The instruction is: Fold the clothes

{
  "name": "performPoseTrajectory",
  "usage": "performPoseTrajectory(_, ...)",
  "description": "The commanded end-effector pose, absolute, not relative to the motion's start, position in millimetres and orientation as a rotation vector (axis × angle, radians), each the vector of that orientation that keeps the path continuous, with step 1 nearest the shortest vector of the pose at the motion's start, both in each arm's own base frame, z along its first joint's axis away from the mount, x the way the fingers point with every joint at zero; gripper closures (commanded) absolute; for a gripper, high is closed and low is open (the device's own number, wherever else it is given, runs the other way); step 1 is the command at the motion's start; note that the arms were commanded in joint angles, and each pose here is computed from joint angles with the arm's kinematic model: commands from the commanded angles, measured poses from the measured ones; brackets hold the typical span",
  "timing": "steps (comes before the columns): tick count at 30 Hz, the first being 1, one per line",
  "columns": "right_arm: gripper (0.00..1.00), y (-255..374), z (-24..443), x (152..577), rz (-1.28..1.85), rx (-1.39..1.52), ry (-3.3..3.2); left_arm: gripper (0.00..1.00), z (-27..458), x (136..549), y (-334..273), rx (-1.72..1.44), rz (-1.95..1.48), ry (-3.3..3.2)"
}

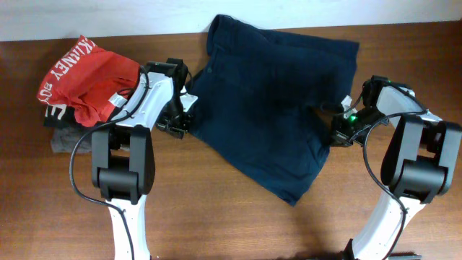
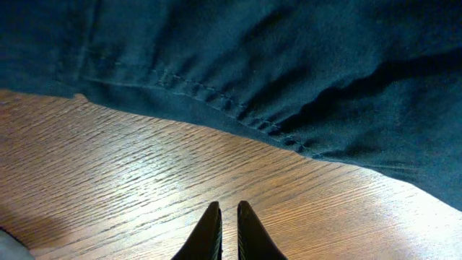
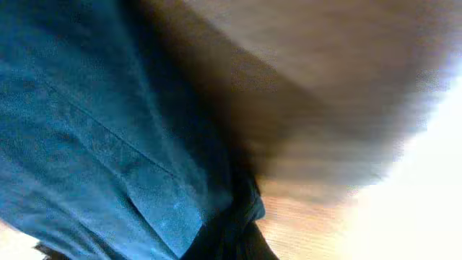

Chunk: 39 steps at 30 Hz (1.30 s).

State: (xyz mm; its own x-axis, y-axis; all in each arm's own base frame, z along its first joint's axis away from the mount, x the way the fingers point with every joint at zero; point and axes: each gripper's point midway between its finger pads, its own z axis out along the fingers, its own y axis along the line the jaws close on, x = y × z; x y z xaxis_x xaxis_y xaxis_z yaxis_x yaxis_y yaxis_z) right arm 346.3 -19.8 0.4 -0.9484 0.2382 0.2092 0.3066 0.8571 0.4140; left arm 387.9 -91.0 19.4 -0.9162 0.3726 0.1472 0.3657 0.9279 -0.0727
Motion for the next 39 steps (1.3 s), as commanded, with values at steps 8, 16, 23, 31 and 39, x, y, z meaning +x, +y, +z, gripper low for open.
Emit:
performPoseTrajectory(8, 0.96, -170.0, 63.5, 344.8, 0.199, -0.701, -2.904, 0.79, 24.5, 390.0, -82.4, -0.506, 0.089, -2.932)
performPoseTrajectory(16, 0.46, -162.7, 72.8, 350.2, 0.134, -0.695, -2.920, 0.59, 40.1, 398.5, -152.5, -0.487, 0.709, -2.933)
performPoseTrajectory(23, 0.39, -141.0, 73.1, 355.2, -0.182, -0.737, -2.926, 0.37, 52.5, 400.4, -208.3, -0.640, 0.953, -2.904)
performPoseTrajectory(31, 0.40, -116.1, 83.9, 361.2, -0.583, -0.638, -2.945, 0.39, 27.7, 382.6, -224.8, -0.906, 0.471, -2.942)
performPoseTrajectory(39, 0.57, -81.9, 91.4, 373.2, -0.748, -0.494, -2.961, 0.99, 24.8, 347.0, -217.1, -0.949, 0.252, -2.822)
